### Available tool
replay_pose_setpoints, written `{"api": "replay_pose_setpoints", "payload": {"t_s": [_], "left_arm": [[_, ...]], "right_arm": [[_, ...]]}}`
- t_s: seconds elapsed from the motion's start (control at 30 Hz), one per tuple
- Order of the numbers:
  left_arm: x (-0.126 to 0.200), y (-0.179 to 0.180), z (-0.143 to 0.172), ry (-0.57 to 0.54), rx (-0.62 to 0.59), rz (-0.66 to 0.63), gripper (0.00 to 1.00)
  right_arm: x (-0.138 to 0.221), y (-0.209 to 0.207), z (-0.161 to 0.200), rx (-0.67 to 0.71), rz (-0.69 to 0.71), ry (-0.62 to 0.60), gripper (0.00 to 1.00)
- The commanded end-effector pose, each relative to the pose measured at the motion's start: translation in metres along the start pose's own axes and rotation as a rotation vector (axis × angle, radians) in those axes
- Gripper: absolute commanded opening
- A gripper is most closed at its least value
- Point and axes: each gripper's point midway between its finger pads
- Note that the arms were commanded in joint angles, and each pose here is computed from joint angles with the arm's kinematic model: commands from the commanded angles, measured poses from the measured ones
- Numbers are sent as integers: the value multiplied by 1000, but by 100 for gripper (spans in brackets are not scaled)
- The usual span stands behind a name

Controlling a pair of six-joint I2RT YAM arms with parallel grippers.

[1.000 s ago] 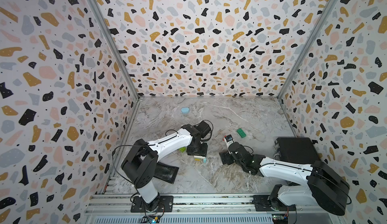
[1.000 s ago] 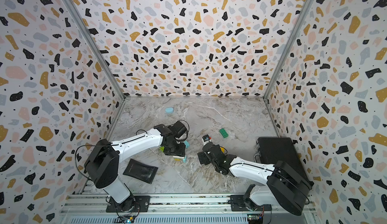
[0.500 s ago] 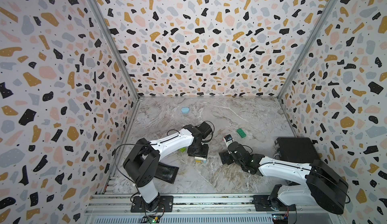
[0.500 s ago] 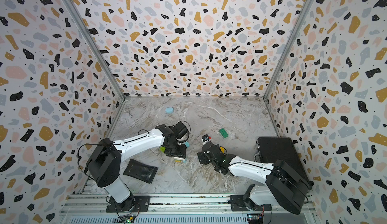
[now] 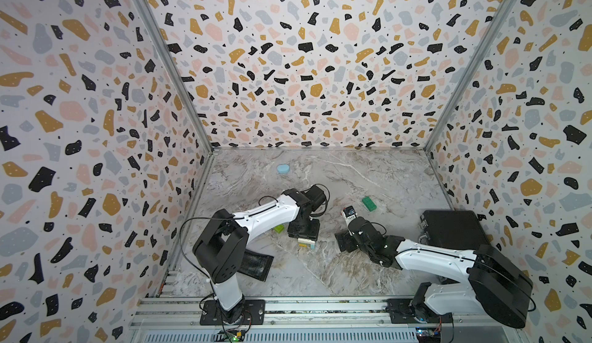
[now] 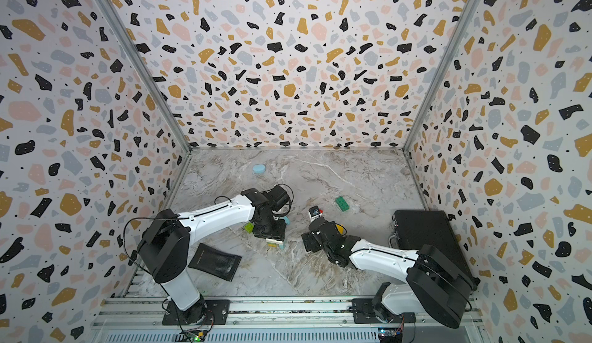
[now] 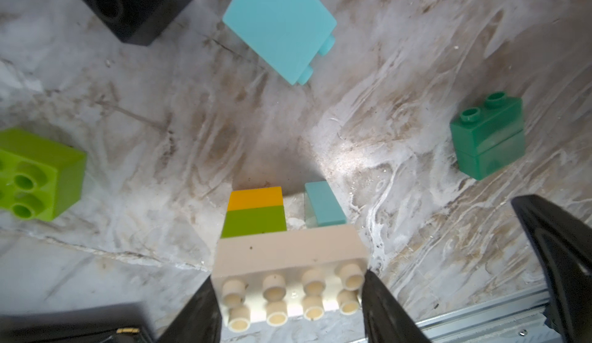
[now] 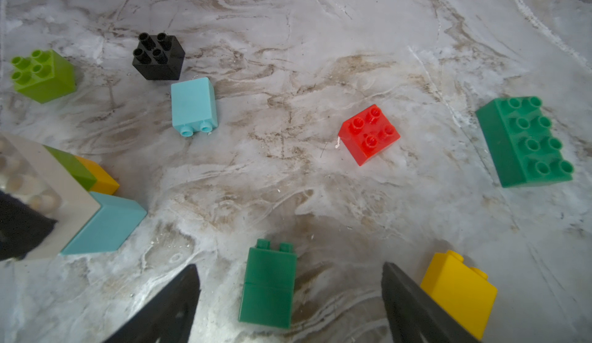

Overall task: Assemble the letter h with lego
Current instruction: Assemble the lego brick with the lego brick.

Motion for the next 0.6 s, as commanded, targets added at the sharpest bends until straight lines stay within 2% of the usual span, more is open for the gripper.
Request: {"api": "replay_pose_setpoints", "payload": {"t_s": [0.0,0.4,0.57], "left_arm": [[-6,12,5,37,-12,-78,16],[-21,25,12,69,-22,-136,15],[-36,24,19,92,5,-122,15]], "right_arm": [[1,3,-11,-6,-6,-12,90],[1,3,-11,-1,-9,-10,89],[1,3,-11,0,-9,-12,89]]}}
Point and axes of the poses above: each gripper's point midway between its finger pads, its own x axis back along the fingers, its own y axis along the line the jaws close on, z = x × y
